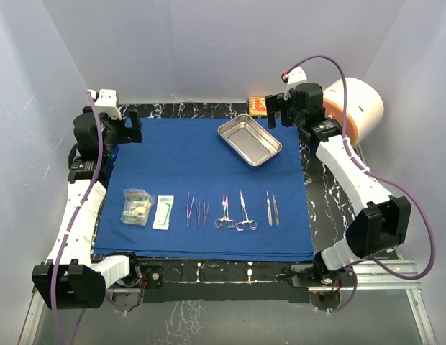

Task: Open and lay out the surgical kit
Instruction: Reset both arms

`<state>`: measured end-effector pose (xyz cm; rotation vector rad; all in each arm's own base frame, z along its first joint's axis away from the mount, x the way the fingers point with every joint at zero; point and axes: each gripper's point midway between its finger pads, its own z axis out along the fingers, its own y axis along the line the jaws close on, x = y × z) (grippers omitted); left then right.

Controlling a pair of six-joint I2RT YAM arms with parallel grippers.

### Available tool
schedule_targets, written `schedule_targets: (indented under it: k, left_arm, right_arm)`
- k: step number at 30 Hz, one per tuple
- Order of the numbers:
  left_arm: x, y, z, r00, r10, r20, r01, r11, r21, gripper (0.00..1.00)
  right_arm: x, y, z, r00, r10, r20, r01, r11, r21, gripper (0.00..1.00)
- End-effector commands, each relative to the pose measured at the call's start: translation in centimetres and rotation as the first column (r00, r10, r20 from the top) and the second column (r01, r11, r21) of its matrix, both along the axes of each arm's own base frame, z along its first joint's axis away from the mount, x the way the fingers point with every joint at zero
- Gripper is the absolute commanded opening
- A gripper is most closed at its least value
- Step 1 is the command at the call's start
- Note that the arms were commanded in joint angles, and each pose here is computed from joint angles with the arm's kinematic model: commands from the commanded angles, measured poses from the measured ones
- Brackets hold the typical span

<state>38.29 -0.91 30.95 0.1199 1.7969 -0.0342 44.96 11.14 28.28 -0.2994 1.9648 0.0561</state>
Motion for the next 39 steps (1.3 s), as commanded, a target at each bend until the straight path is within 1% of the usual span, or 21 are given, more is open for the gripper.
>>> schedule_targets:
  k: [1, 7, 10, 15, 39]
  left_arm:
    - [-0.4, 1.0, 1.4, 0.997, 0.065, 0.042, -0.064, 0.998, -0.017, 0.99]
    - [-1.4, 0.6, 1.9, 0.998, 0.043, 0.044, -0.041, 0.998, -0.05, 0.99]
    - [-1.6, 1.2, 1.8, 0.998, 0.056, 0.034, -0.054, 0.997, -0.05, 0.99]
    - [-1.8, 1.3, 1.7, 0.999, 0.04, 0.029, -0.039, 0.998, -0.05, 0.99]
    - [-1.8, 1.1, 1.6, 1.0, 0.01, 0.014, -0.009, 0.999, -0.043, 0.99]
  right_arm:
    - [-0.9, -1.5, 4.2, 0.989, -0.04, 0.142, 0.041, 0.999, -0.007, 0.98]
    - [-3.5, -2.5, 5.8, 0.974, -0.019, 0.227, 0.018, 1.0, 0.007, 0.98]
    - [-4.0, -2.7, 6.5, 0.971, -0.006, 0.24, 0.0, 1.0, 0.025, 0.98]
    - [-3.9, -3.3, 6.3, 0.972, -0.03, 0.235, 0.022, 0.999, 0.034, 0.98]
    - [-3.6, -2.2, 5.5, 0.98, 0.016, 0.198, -0.027, 0.998, 0.053, 0.98]
